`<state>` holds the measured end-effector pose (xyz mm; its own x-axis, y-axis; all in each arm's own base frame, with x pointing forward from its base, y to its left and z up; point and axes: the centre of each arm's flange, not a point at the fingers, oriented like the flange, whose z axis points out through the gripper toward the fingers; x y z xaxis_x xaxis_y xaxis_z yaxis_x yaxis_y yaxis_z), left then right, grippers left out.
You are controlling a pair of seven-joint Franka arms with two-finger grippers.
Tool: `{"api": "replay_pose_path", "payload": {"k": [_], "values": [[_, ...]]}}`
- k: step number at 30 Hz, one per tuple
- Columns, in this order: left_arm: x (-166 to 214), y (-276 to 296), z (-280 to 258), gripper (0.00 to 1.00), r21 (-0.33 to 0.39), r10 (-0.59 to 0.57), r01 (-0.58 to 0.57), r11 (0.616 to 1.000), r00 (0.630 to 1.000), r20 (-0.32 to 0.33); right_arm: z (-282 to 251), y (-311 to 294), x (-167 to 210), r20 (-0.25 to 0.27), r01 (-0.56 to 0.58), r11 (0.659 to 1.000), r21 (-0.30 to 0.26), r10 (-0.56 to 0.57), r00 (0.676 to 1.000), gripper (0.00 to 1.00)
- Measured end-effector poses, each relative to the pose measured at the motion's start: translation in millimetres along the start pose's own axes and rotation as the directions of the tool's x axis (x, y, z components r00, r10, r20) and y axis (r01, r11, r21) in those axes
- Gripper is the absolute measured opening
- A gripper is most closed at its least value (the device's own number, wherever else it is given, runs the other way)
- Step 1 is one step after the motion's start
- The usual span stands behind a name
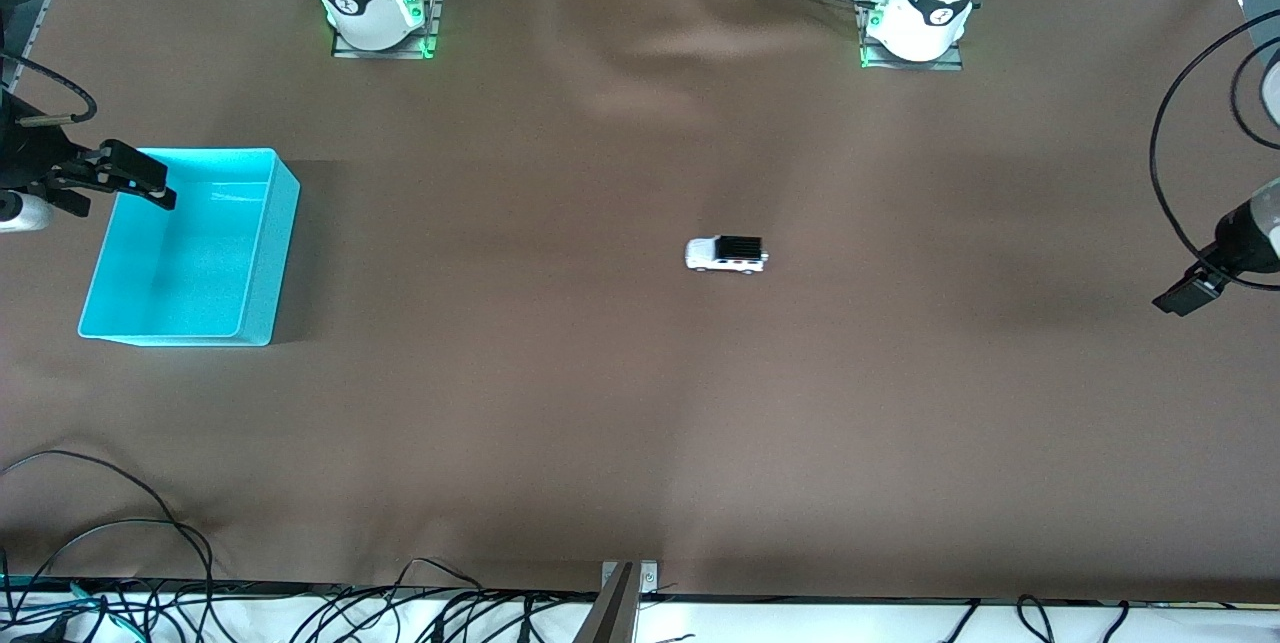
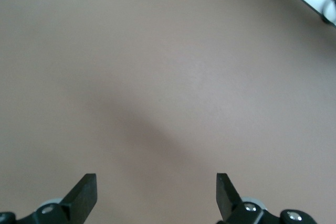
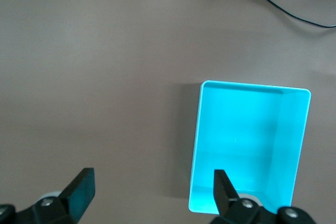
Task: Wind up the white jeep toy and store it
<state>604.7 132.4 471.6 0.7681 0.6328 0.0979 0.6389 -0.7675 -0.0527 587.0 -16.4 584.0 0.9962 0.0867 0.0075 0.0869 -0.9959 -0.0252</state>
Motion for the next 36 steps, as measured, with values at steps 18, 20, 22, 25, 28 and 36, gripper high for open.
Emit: {"api": "replay_pose_path", "payload": {"k": [18,20,22,25,28,36], "values": [[3,8,-74,1.00,-0.076,0.396,-0.394,0.916,0.918,0.024,0,0,0,0.000,0.000,1.000,0.000,0.000,1.000,1.00],[0,15,-77,1.00,-0.080,0.417,-0.414,0.907,0.909,0.018,0,0,0,0.000,0.000,1.000,0.000,0.000,1.000,1.00],[-6,25,-80,1.00,-0.084,0.434,-0.431,0.898,0.901,0.013,0,0,0,0.000,0.000,1.000,0.000,0.000,1.000,1.00],[-12,35,-83,1.00,-0.087,0.452,-0.449,0.889,0.892,0.009,0,0,0,0.000,0.000,1.000,0.000,0.000,1.000,1.00],[-14,39,-84,1.00,-0.088,0.458,-0.456,0.886,0.889,0.011,0,0,0,0.000,0.000,1.000,0.000,0.000,1.000,1.00],[-15,38,-84,1.00,-0.088,0.464,-0.461,0.883,0.886,0.018,0,0,0,0.000,0.000,1.000,0.000,0.000,1.000,1.00]]}}
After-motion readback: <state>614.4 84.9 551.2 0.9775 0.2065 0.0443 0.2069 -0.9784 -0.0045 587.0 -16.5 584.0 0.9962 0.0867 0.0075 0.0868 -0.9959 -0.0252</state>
